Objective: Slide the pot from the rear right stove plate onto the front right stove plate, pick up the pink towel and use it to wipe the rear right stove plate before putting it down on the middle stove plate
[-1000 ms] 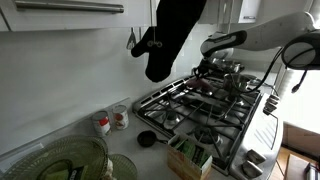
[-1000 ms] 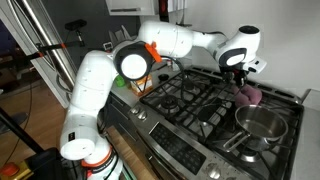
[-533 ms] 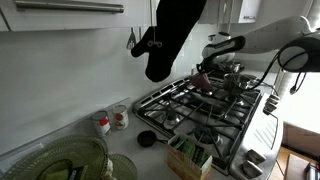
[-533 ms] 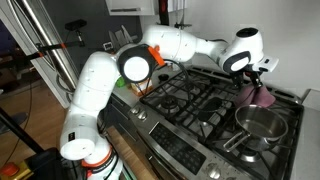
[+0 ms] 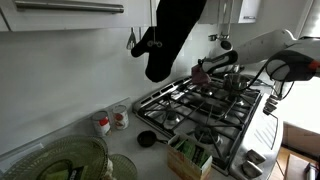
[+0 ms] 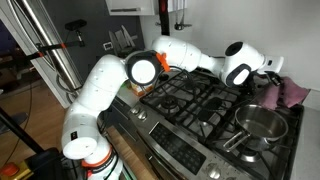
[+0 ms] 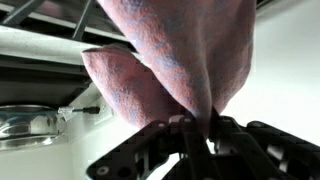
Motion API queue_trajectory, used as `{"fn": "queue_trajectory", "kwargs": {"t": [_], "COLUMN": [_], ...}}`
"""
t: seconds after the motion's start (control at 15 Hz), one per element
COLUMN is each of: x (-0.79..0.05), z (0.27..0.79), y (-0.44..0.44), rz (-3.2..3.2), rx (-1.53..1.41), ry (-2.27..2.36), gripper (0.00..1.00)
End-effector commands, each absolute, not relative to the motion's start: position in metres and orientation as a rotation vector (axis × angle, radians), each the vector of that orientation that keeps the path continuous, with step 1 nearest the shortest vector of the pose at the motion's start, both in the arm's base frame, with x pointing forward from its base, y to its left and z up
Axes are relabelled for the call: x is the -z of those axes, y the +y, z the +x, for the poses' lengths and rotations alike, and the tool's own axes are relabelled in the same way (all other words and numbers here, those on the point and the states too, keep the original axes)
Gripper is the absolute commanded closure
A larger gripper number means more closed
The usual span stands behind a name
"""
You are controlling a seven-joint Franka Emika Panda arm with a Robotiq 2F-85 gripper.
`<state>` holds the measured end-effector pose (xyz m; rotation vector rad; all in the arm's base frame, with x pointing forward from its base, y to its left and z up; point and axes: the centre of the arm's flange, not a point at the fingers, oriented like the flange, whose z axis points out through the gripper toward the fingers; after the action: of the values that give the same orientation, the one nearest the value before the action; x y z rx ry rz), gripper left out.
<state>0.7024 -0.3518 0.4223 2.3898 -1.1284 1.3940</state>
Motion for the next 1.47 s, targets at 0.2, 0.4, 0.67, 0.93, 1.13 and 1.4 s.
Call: {"fn": "queue_trajectory", "kwargs": {"t": [0.2,0.4,0.67,0.93,1.13,1.4], "x": [-0.409,-0.399,-0.373,-0.377,-0.394,-0.423], "z": [0.697,0.694,0.704,0.71,0.706,0.695], "y": [-0.359,-0.349,-0.322,-0.299,-0.288,-0.275], "rz": [2.052,2.193,2.422,2.605,2.705,2.863], "rx": [-1.519,-1.351,-1.151,-0.969,-0.78,-0.547], "ry": [-1.084,-1.124,-1.217,-1.3,-1.368,-1.433], "gripper": [0.96,0.96,0.96,0.96,0.96,0.96]}}
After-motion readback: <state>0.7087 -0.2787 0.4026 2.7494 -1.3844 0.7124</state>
